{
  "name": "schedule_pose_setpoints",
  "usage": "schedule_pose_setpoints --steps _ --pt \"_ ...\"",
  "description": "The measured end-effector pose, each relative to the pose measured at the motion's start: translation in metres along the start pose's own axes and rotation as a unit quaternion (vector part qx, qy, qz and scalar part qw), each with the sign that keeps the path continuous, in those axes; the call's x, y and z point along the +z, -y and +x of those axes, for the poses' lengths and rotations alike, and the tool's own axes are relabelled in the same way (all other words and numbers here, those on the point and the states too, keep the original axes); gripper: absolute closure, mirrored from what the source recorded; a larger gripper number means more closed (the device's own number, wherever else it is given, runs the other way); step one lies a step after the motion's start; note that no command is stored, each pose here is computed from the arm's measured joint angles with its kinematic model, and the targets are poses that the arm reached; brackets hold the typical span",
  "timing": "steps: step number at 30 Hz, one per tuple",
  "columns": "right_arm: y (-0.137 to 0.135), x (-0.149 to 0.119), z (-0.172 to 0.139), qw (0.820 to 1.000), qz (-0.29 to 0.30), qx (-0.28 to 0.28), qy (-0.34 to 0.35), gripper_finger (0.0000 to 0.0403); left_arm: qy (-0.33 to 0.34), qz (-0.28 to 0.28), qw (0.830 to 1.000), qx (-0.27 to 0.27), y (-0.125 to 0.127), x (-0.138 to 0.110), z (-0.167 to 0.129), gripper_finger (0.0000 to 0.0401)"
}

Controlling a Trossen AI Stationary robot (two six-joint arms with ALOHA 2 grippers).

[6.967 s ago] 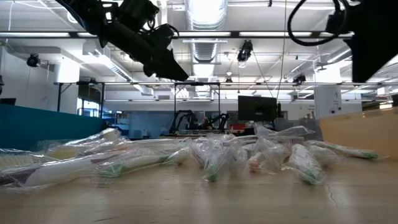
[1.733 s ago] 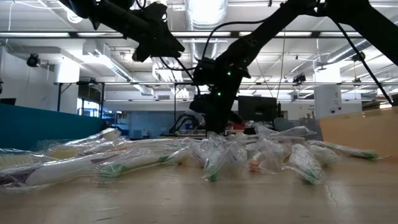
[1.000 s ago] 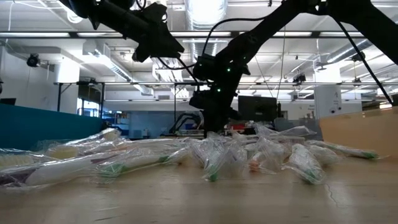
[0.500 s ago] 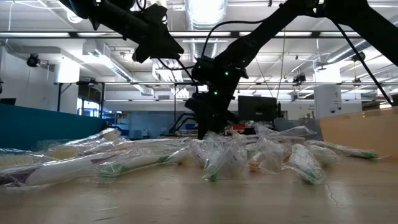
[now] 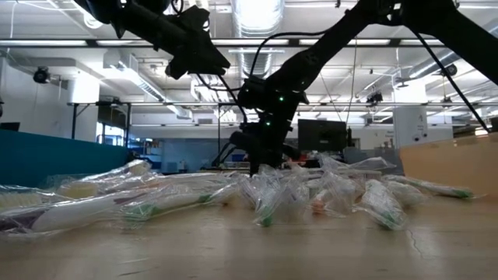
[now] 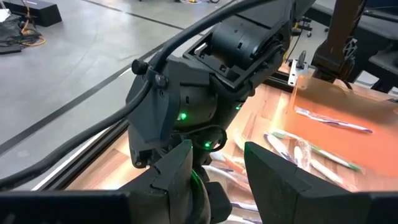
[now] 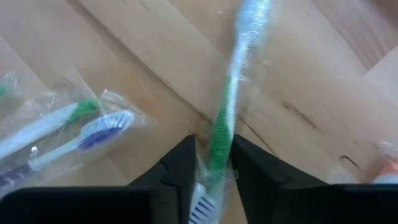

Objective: Pick & Place Toothbrushes
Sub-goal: Put the green toothbrush into the black bin

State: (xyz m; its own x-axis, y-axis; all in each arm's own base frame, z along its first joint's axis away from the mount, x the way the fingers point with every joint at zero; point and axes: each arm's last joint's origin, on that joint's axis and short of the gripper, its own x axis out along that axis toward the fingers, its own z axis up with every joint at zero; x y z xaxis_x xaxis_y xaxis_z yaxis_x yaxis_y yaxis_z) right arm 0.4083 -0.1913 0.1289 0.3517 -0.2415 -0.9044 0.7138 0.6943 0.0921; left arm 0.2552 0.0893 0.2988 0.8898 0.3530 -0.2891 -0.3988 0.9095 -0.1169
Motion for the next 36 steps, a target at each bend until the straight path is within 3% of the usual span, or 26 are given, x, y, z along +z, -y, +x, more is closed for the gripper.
schedule_pose_setpoints --steps 9,19,26,36 --pt "0.001 -0.003 -0.007 1.0 -0.015 -0.006 -0.019 0.0385 0.001 0.0 1.0 -0.003 0.0 0.0 0.0 0.025" --pt "0.001 0.0 -0.016 0.999 -0.034 -0.003 -0.009 0.0386 -0.001 0.0 1.0 -0.003 0.0 -0.003 0.0 0.025" --pt "-0.012 0.018 -0.038 0.992 -0.057 0.083 0.074 0.039 0.0 0.001 1.0 -0.003 0.0 -0.003 -0.001 0.025" --pt "-0.028 0.025 -0.072 0.975 -0.117 0.139 0.127 0.039 -0.019 0.004 1.0 0.0 0.0 -0.006 -0.001 0.025"
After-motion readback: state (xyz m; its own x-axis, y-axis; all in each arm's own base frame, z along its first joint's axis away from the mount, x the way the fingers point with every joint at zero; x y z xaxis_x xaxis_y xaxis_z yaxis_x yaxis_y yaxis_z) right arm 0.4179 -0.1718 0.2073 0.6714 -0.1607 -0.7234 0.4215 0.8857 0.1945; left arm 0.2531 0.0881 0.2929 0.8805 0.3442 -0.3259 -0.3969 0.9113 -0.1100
